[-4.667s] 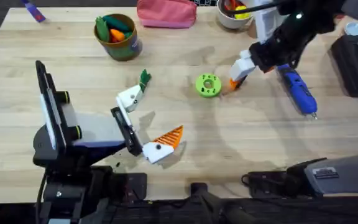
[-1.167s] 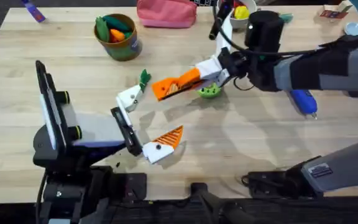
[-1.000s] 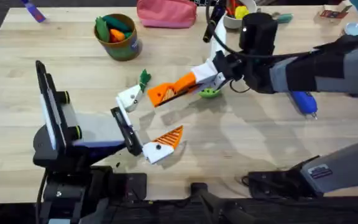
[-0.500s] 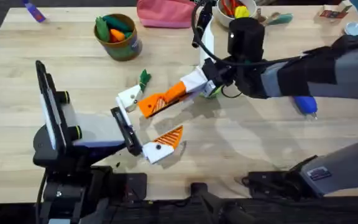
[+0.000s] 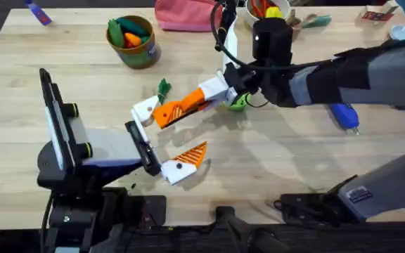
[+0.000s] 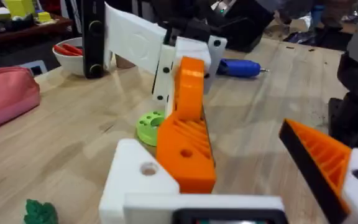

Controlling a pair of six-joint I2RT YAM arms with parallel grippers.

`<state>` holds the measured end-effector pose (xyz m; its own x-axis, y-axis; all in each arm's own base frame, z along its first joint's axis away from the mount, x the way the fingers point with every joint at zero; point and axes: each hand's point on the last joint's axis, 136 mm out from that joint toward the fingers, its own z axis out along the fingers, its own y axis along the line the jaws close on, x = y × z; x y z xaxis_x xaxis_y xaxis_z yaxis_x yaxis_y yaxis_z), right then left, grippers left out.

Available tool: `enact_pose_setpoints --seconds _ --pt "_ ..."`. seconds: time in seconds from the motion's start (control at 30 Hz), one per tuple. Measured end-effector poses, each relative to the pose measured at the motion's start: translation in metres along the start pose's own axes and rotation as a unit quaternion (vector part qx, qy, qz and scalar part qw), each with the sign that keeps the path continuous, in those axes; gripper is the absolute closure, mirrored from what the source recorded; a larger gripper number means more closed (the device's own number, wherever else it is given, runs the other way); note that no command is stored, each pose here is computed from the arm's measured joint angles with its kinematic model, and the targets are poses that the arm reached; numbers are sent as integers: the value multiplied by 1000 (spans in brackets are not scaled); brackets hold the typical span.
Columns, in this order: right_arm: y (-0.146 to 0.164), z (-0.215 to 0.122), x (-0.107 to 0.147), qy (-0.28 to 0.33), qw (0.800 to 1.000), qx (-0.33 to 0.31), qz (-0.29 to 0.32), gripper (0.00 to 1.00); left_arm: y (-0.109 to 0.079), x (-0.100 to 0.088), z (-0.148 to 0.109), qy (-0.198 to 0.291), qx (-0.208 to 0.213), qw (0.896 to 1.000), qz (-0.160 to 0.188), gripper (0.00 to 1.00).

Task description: Pick up the gripper from the table and insert it into the empty holder that is missing its gripper. Then pick up a screw, insert it into the mounting hole, and use the screwdriver to tighten it. Finally, clean up the table by picking up the vegetable and placing it into the bucket.

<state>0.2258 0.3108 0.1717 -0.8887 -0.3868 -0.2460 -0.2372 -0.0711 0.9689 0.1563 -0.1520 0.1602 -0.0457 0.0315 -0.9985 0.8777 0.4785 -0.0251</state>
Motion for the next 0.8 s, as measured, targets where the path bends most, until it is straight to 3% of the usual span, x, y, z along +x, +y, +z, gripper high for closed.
enact_pose_setpoints --seconds 0.8 --pt "-3 12 -13 -23 999 22 4 993 1 0 0 0 -1 1000 2 15"
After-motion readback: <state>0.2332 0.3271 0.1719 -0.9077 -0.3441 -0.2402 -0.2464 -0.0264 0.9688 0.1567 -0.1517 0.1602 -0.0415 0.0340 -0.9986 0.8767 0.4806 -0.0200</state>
